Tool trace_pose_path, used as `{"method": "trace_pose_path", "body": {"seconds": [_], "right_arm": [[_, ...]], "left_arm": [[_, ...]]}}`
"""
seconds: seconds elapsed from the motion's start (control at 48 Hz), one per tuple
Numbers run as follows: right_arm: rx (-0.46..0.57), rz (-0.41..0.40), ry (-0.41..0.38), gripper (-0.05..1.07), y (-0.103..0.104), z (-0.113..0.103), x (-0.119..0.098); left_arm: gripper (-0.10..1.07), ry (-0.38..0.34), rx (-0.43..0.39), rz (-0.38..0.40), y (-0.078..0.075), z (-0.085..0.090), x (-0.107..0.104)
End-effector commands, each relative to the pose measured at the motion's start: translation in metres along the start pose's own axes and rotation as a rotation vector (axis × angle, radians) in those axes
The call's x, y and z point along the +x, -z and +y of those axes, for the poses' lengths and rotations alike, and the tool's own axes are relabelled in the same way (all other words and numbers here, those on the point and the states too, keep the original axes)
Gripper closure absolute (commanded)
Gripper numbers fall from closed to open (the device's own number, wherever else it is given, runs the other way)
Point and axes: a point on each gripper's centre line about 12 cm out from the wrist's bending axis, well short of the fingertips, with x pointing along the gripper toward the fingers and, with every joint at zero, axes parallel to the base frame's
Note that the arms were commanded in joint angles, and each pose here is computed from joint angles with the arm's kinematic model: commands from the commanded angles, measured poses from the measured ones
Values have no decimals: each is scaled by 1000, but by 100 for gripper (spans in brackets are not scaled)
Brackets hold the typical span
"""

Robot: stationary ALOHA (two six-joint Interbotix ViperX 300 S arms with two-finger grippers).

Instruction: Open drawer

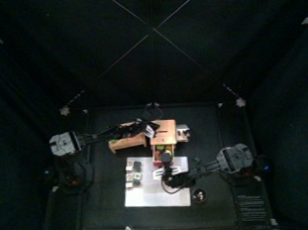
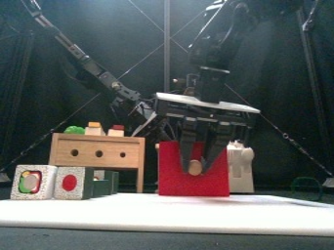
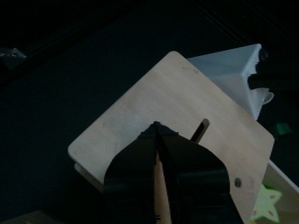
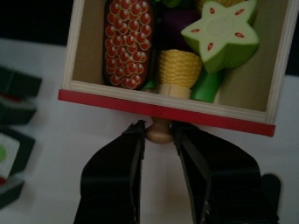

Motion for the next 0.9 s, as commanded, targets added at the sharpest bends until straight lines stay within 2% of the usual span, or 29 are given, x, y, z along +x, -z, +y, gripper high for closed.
{"method": "trace_pose_path", "body": {"seconds": [0.0,0.312,0.583,0.729,0.875], "right_arm": [[12,10,-34,47,0,6,-16],[-8,-9,-16,47,1,0,-10],[-10,-14,-15,44,1,1,-8],[-21,-26,-26,34,0,3,-10],[-32,-36,-39,15,1,5,-12]], "left_arm": [[57,-16,-7,18,2,8,-1],[57,-14,-6,12,0,7,-3],[57,-1,4,-16,-9,2,-13],[57,2,15,-24,-11,1,-16],[56,6,38,-36,-13,-1,-16]]}}
